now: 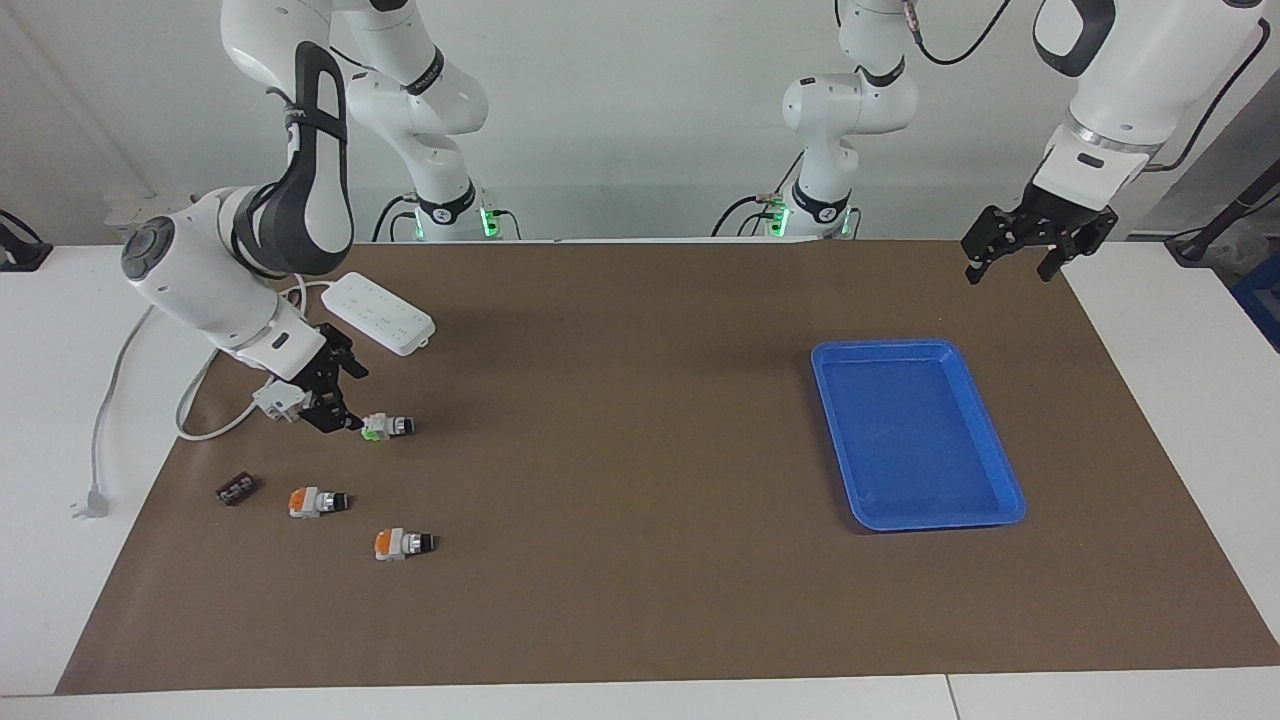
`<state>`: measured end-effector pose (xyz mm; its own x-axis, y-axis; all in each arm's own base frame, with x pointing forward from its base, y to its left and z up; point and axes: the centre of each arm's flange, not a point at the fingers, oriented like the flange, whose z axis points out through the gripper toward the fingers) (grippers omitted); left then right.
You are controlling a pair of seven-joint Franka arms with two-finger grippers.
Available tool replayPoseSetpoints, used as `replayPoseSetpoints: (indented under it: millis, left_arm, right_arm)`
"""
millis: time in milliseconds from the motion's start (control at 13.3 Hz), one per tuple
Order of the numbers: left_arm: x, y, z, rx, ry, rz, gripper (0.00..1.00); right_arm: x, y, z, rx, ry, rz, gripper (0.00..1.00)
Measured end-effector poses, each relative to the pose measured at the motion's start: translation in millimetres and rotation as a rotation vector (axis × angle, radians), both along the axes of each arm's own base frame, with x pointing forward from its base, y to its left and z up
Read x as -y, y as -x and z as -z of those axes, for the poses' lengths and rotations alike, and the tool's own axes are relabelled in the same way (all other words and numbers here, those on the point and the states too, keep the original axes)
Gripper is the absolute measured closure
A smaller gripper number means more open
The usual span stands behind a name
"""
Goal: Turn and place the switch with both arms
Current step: 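Lower the right gripper over the nearest white switch module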
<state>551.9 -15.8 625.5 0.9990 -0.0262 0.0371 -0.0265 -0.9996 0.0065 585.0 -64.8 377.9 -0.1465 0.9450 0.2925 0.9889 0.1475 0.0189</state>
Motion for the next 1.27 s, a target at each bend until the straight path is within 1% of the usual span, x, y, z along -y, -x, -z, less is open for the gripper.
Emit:
replayPoseSetpoints:
  millis: [150,225,375,450,750,975,1125,1275]
  left_arm:
    - [0,0,0,0.000,0.000,0.000,0.00]
    - [0,0,0,0.000,0.000,0.000,0.00]
    - [0,0,0,0.000,0.000,0.000,0.00]
    - [0,0,0,0.000,0.000,0.000,0.00]
    - [0,0,0,0.000,0.000,0.000,0.00]
    - [0,0,0,0.000,0.000,0.000,0.00]
    - [0,0,0,0.000,0.000,0.000,0.00]
    - [0,0,0,0.000,0.000,0.000,0.00]
  right_arm:
    - [0,-2.8,10,0.015,-0.007,-0.017,0.08]
    - [0,-3.2,16,0.022,-0.011,-0.024,0.12]
    - [0,-1.2,32,0.037,-0.034,-0.040,0.12]
    - [0,1.5,41,0.035,-0.039,-0.043,0.12]
    - [15,12.5,71,-0.006,-0.046,-0.046,0.12]
    - [30,15.8,89,-0.019,-0.053,-0.059,0.14]
    - [31,16.5,98,-0.016,-0.085,-0.059,0.13]
    - [31,16.8,108,-0.004,-0.130,-0.065,0.15]
